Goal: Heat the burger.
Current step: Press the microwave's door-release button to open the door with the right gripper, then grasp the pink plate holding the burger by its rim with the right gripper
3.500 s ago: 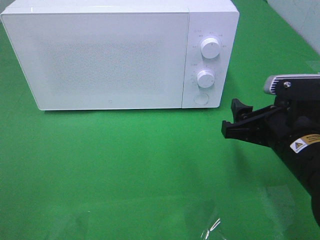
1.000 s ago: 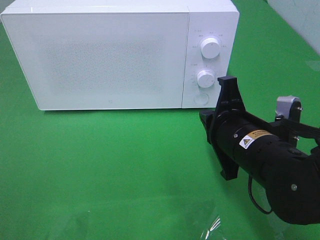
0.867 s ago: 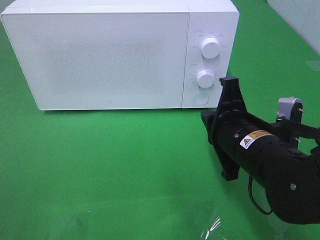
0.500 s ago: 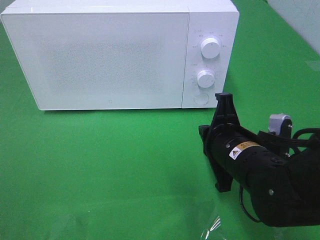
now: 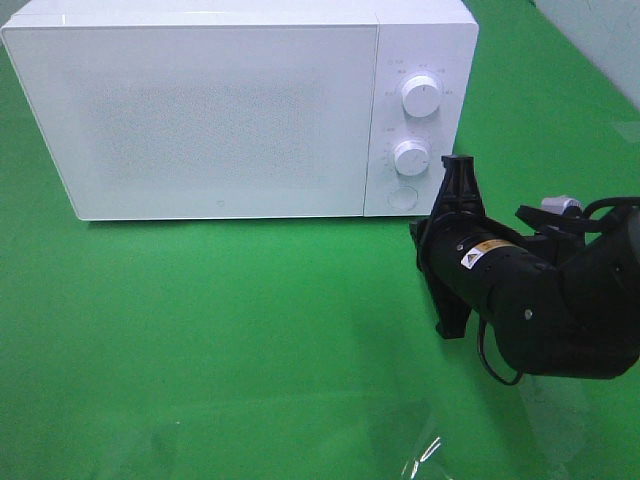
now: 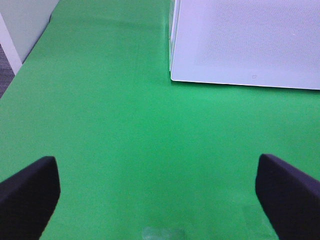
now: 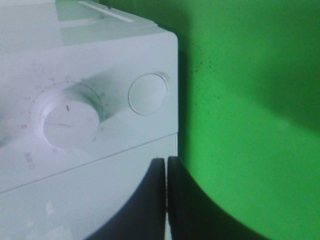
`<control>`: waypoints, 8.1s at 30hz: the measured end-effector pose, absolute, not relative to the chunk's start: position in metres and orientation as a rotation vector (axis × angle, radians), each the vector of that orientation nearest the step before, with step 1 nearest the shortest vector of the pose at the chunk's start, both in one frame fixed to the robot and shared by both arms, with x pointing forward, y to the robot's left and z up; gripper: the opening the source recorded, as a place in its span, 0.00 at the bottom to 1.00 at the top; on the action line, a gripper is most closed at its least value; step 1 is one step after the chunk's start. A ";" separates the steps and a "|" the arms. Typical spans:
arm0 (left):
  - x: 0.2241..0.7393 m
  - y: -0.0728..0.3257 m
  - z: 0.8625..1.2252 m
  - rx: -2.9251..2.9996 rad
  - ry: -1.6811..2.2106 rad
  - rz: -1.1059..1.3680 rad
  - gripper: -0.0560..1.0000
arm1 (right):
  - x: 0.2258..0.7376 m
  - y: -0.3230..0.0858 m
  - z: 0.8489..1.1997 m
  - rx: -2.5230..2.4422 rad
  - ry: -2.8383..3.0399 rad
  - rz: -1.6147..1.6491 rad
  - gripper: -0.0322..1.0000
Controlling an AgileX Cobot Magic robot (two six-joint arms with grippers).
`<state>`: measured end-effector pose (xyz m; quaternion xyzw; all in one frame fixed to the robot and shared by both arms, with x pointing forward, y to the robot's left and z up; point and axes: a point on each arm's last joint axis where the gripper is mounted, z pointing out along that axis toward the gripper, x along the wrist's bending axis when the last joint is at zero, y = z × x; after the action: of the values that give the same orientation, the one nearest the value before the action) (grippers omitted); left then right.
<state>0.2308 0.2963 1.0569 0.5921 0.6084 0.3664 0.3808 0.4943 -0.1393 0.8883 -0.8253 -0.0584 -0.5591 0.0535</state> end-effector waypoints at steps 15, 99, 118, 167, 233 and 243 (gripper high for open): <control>0.231 0.296 1.057 1.511 1.553 0.935 0.98 | 0.524 -0.138 0.874 -2.508 -0.161 -1.677 0.04; 0.231 0.296 1.057 1.511 1.553 0.935 0.98 | 0.590 -0.121 0.844 -2.519 0.040 -1.868 0.04; 0.231 0.296 1.057 1.511 1.553 0.935 0.98 | 0.592 -0.117 0.847 -2.545 0.051 -1.766 0.04; 0.231 0.296 1.057 1.511 1.553 0.935 0.98 | 0.525 -0.103 0.943 -2.212 -2.042 -1.230 0.04; 0.231 0.296 1.057 1.511 1.553 0.935 0.98 | 0.595 -0.044 0.970 0.753 -3.814 -0.744 0.91; 0.231 0.296 1.057 1.511 1.553 0.935 0.98 | 0.617 -0.023 0.954 0.671 -3.816 -0.808 0.89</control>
<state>0.2308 0.2963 1.0569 0.5921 0.6084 0.3664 0.3808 0.6174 -0.0226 0.9545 0.1555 -0.8849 -0.1873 -0.3970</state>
